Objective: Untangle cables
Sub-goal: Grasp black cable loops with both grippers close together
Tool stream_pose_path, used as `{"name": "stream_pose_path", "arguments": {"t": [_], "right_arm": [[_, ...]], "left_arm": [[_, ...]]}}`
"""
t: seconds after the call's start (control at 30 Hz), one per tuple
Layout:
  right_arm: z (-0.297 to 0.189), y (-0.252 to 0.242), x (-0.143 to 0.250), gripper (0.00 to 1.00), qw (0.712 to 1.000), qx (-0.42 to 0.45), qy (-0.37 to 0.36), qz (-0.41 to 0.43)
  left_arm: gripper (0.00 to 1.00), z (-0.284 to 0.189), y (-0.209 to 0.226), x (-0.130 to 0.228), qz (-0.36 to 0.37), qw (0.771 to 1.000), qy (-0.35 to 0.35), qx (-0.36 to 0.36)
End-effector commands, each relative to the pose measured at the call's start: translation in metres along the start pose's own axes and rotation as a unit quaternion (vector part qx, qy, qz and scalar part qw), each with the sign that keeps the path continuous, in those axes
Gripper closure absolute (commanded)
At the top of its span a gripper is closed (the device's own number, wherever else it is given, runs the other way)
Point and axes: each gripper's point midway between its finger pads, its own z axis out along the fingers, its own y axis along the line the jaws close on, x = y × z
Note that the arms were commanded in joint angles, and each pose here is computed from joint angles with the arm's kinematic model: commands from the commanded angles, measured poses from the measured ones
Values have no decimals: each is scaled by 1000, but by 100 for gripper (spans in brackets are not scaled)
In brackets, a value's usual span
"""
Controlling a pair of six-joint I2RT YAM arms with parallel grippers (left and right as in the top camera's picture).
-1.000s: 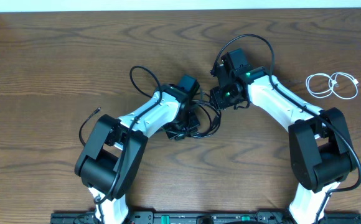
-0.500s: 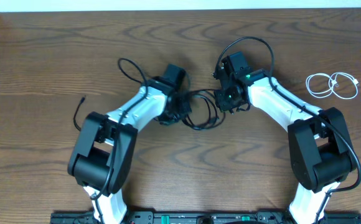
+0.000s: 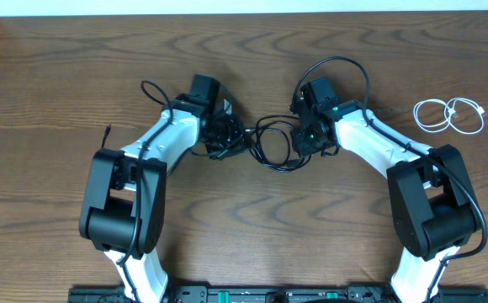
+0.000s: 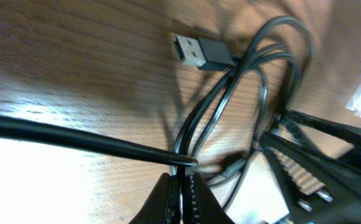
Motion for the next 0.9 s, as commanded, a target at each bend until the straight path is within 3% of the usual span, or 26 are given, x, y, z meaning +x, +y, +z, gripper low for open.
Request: {"name": "stream_pose_path", "arguments": {"t": [0.0, 0.37, 0.57, 0.63, 0.87], "right_arm": [[5, -6, 5, 53, 1000, 16, 8, -4], [5, -10, 5, 58, 1000, 25, 7, -4], [5, -14, 3, 60, 999, 37, 2, -1], [5, -11, 2, 63, 1000, 30, 0, -2], [2, -5, -14, 70, 1000, 9, -27, -3]], "left_arm": [[93, -13, -24, 1, 4, 995, 43, 88], [93, -38, -12, -25, -30, 992, 22, 123], [93, -36, -9, -23, -35, 993, 25, 114], [92, -31, -6, -18, -36, 995, 26, 92], [92, -6, 45, 13, -44, 993, 15, -110]]}}
